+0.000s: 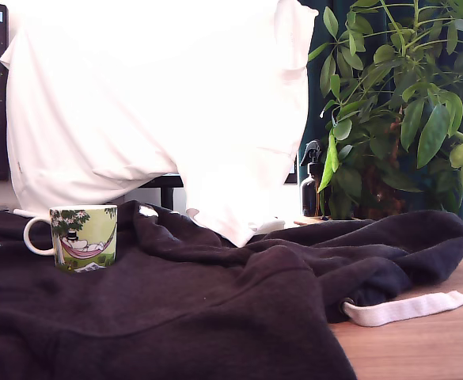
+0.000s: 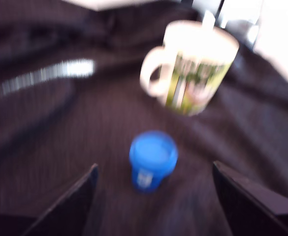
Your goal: Pick the blue coffee capsule and place it inside the green coffee cup
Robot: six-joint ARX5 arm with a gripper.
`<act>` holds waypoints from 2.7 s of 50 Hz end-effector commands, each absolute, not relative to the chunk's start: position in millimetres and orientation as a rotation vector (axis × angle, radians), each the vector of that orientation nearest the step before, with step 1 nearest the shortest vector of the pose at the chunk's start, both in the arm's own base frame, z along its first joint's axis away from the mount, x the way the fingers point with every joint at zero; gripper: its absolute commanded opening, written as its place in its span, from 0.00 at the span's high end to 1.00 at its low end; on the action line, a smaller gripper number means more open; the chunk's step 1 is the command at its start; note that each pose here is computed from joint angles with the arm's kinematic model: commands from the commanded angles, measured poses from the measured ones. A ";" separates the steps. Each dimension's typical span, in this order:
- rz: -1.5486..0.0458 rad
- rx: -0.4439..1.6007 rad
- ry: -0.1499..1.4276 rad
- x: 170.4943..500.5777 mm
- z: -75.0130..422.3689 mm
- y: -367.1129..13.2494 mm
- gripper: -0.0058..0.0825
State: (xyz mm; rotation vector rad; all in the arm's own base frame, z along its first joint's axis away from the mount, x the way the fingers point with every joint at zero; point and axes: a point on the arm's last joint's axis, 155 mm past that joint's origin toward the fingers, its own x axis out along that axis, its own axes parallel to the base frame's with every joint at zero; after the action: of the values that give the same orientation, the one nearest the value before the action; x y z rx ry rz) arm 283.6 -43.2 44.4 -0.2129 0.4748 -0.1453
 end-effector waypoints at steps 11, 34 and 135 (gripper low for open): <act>-0.158 -0.147 0.536 311.1 39.0 -46.1 0.16; -0.178 -0.058 0.635 337.3 10.1 -48.2 0.43; -0.255 -0.023 0.256 348.9 156.3 -60.9 0.76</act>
State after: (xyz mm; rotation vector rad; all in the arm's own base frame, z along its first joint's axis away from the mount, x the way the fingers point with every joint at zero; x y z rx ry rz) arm 341.8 -56.9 132.7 -0.0124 0.3221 -0.2400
